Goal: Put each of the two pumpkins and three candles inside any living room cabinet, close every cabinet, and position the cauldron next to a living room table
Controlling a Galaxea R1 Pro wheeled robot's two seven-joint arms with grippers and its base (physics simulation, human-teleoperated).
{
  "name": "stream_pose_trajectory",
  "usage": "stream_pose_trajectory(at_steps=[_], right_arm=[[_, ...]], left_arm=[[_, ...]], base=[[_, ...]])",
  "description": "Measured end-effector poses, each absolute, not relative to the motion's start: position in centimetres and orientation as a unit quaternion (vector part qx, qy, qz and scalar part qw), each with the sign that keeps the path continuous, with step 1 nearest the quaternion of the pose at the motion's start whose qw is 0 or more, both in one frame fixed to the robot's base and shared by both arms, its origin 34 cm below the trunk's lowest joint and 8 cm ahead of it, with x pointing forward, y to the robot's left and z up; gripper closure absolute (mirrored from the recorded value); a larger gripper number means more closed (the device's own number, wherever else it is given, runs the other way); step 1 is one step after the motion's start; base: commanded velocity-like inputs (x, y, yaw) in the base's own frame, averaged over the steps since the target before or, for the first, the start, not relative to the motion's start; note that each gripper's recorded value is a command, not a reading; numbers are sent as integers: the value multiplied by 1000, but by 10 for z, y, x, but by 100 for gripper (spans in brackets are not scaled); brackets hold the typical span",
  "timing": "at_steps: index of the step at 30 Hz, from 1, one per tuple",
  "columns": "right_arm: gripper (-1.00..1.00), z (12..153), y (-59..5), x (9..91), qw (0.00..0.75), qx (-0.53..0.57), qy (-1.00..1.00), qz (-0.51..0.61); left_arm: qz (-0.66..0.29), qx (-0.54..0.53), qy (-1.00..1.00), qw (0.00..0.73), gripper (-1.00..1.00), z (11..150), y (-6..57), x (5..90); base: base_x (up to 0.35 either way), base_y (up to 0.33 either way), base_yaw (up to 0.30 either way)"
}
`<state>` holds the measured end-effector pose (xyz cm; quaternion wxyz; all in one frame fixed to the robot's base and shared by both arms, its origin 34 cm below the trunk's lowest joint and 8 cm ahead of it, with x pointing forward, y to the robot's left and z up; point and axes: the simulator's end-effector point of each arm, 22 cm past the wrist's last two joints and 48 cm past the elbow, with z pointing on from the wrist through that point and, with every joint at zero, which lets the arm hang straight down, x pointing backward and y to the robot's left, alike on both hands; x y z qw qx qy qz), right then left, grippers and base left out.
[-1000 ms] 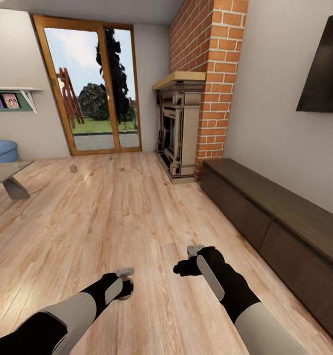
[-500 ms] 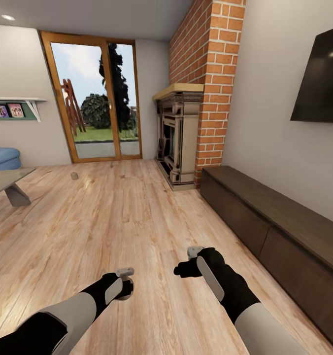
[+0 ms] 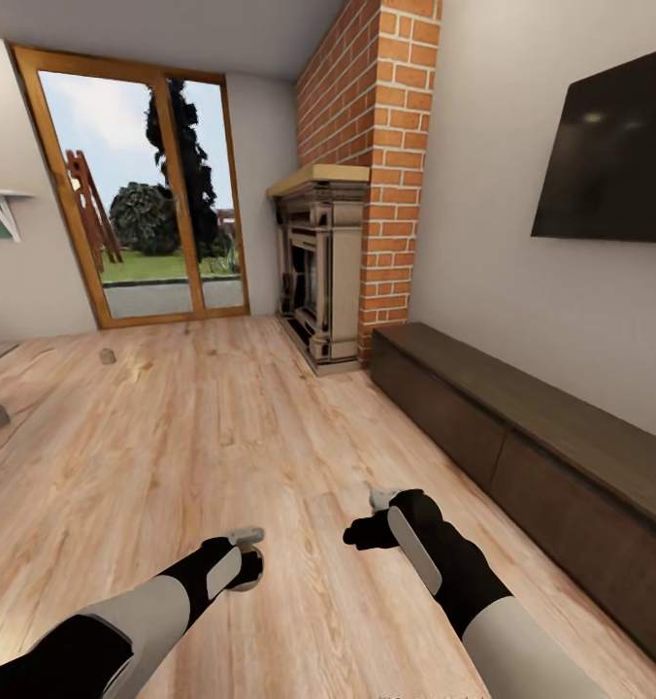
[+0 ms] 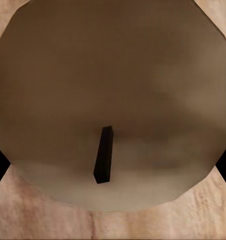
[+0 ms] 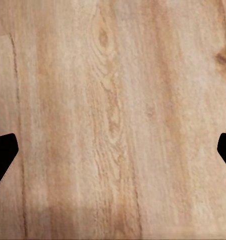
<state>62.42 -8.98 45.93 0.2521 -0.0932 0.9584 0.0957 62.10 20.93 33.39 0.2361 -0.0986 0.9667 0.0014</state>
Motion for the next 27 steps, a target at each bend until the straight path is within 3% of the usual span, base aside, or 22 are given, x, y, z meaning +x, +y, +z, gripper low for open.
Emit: stream_pose_trajectory(at_steps=[11, 22, 27], right_arm=[[-100, 464, -90, 625, 256, -94, 957, 95], [-100, 469, -90, 625, 261, -95, 956, 94], [-100, 471, -90, 625, 262, -94, 956, 94]], left_arm=[[1, -98, 966, 240, 100, 339, 209, 622], [0, -99, 964, 245, 100, 345, 209, 624], [0, -99, 964, 247, 100, 347, 209, 625]], base=[[50, 327, -268], [214, 294, -233], [229, 286, -52]])
